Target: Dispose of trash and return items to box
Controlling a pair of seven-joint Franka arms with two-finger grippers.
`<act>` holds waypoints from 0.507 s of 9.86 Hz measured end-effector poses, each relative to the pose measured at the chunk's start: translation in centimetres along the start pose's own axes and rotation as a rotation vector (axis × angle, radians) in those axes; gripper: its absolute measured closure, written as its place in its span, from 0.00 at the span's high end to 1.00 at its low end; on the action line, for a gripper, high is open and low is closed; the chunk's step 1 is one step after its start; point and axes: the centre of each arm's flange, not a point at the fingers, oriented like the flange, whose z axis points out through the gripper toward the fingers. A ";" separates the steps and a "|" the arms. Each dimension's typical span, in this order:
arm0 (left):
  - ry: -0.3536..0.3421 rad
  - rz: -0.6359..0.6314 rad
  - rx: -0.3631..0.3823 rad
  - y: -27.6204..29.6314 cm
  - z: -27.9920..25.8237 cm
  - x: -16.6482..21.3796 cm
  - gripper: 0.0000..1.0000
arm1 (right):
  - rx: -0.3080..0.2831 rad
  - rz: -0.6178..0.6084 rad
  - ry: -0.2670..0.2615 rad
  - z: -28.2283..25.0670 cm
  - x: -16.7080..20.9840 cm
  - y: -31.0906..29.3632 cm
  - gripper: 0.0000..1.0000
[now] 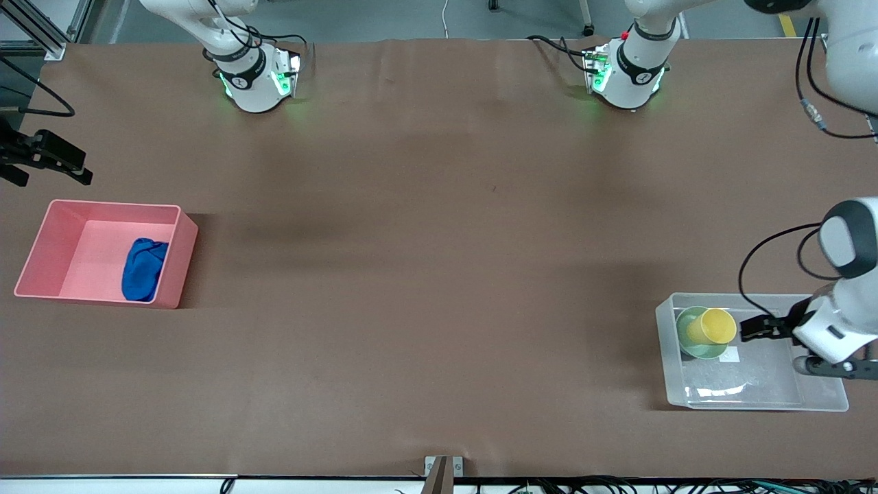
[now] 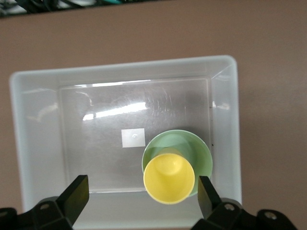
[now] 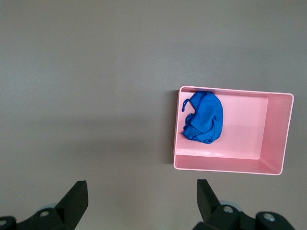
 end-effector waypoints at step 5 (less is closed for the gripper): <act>-0.008 0.048 -0.020 5.2 -13.0 -2.4 1.00 | 0.000 0.005 -0.002 0.1 0.0 0.3 1.00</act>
